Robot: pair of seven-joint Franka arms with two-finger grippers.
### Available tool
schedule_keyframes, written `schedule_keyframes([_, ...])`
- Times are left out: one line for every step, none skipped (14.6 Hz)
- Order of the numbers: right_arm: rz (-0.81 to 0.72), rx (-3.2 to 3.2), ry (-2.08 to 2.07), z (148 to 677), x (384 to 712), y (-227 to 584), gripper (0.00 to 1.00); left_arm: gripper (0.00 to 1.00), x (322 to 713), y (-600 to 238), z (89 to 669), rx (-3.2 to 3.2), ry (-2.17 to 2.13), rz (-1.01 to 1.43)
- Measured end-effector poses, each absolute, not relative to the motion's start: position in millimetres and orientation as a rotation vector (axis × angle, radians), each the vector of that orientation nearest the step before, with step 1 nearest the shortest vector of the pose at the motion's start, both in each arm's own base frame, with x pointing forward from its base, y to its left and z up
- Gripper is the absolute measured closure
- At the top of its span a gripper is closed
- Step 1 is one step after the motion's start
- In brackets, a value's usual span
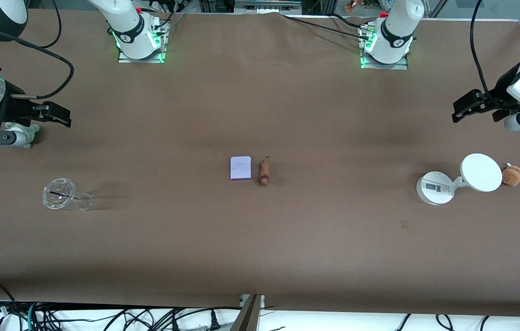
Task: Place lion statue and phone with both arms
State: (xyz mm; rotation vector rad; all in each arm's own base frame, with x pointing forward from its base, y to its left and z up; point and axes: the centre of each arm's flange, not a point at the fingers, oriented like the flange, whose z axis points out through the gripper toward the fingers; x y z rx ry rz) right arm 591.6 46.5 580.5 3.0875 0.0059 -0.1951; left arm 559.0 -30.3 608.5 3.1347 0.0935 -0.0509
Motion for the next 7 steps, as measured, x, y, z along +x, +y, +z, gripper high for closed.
schedule_keyframes([-0.202, 3.087, 0.006, 577, 593, 47, 0.0, 0.0, 559, -31, 609, 3.135, 0.092, -0.05])
schedule_keyframes([-0.215, 3.085, 0.006, 572, 595, 47, 0.0, 0.0, 559, -31, 609, 3.135, 0.091, -0.049])
schedule_keyframes([-0.227, 3.083, 0.007, 566, 598, 47, 0.0, 0.0, 559, -32, 610, 3.135, 0.089, -0.047])
schedule_keyframes([-0.238, 3.081, 0.007, 561, 600, 47, 0.0, 0.0, 559, -32, 610, 3.135, 0.087, -0.045])
schedule_keyframes([-0.244, 3.08, 0.007, 557, 602, 48, 0.0, 0.0, 559, -33, 611, 3.135, 0.085, -0.044])
schedule_keyframes([-0.248, 3.08, 0.007, 555, 603, 48, 0.0, 0.0, 559, -34, 611, 3.135, 0.082, -0.043])
schedule_keyframes([-0.25, 3.08, 0.007, 554, 603, 48, 0.0, 0.0, 559, -36, 611, 3.135, 0.078, -0.042])
